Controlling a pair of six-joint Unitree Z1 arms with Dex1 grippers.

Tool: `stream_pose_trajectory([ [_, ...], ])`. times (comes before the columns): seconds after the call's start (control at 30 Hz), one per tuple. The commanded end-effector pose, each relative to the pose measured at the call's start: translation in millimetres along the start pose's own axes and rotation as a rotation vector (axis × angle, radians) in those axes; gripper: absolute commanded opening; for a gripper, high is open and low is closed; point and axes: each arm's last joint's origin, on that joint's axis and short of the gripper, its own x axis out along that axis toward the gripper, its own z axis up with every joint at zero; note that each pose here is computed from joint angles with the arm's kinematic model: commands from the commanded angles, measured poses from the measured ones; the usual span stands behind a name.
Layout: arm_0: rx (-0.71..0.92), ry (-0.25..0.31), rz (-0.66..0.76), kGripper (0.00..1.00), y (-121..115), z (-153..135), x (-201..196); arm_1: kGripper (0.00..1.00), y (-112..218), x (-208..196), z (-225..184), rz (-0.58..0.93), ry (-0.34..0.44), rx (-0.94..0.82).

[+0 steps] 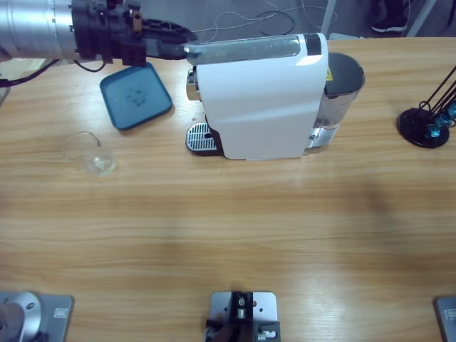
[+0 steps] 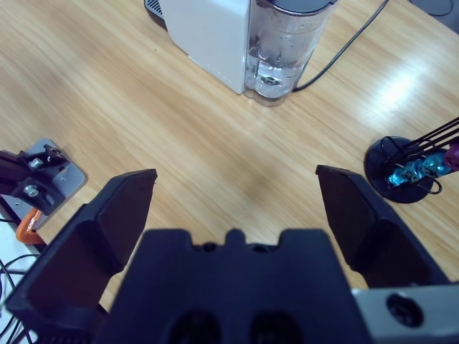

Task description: Pour coffee

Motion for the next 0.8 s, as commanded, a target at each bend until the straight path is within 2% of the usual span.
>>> stream_pose_trajectory([
  [0.03,-0.020,0.016,-0.003,0.000,3,-5,2,1.000,-3,29,10,-0.061,0.138,0.007],
  [0.13,0.014,-0.005,-0.042,0.000,-17,-6,-3,1.000,-4,34,13,-0.101,0.172,0.000],
  [0.27,0.108,-0.080,-0.097,0.000,-67,-5,-12,1.000,-7,33,12,-0.162,0.174,0.007],
  [0.37,0.152,-0.105,-0.119,0.000,-99,-11,-15,1.000,-10,30,11,-0.242,0.165,0.025],
  [0.47,0.201,-0.141,-0.108,0.000,-116,-20,-25,0.981,-13,29,9,-0.289,0.146,0.036],
  [0.53,0.269,-0.172,-0.051,0.017,-122,-30,-33,0.965,-14,27,7,-0.306,0.126,0.054],
  [0.6,0.475,-0.217,0.058,0.502,-128,-46,-40,0.959,-15,24,5,-0.331,0.091,0.089],
  [0.63,0.659,-0.234,0.119,0.684,-132,-57,-42,0.959,-15,24,4,-0.336,0.080,0.106],
  [0.67,0.864,-0.244,0.182,0.824,-134,-71,-44,0.950,-16,24,3,-0.341,0.073,0.121],
  [0.73,1.030,-0.229,0.241,0.873,-127,-87,-49,0.927,-18,25,3,-0.365,0.058,0.137],
  [0.8,1.101,-0.222,0.308,0.930,-112,-100,-60,0.925,-24,26,3,-0.410,0.053,0.192],
])
